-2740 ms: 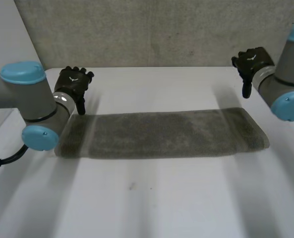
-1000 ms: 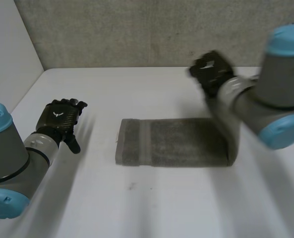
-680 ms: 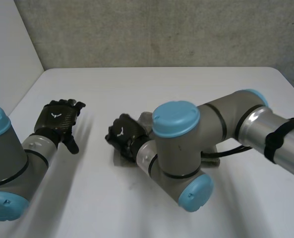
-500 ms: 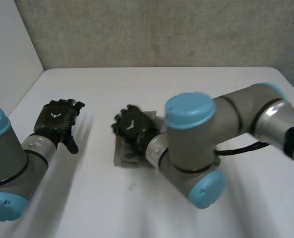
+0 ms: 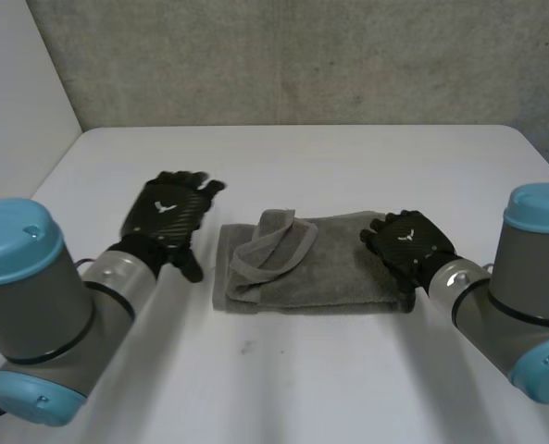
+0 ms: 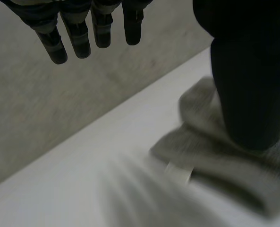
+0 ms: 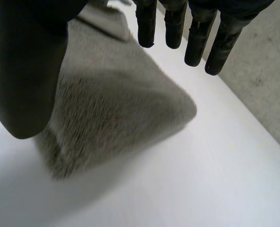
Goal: Fold the towel.
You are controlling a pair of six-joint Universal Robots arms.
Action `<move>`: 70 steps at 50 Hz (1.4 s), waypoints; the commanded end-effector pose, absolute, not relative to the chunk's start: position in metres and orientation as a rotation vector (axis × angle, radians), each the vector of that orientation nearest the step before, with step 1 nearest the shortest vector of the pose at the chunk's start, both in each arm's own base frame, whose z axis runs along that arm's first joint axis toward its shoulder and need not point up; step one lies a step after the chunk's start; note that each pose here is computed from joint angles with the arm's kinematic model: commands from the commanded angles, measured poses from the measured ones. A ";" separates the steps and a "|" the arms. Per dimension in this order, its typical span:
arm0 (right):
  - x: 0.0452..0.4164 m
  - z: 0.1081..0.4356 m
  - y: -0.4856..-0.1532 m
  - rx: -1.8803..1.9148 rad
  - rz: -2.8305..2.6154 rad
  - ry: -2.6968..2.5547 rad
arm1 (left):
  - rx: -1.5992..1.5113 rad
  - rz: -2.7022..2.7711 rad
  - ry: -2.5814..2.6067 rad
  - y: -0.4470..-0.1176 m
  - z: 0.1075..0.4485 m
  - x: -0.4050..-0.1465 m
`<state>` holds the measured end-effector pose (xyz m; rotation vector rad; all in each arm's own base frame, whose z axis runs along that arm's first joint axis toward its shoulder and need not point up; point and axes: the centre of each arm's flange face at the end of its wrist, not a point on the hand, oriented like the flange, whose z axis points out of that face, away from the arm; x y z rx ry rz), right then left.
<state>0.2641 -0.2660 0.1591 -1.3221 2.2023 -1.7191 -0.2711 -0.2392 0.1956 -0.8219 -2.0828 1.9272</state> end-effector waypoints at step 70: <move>0.301 0.192 -0.266 -1.671 -2.109 1.831 | -0.716 1.899 -2.272 -0.237 0.175 -0.308</move>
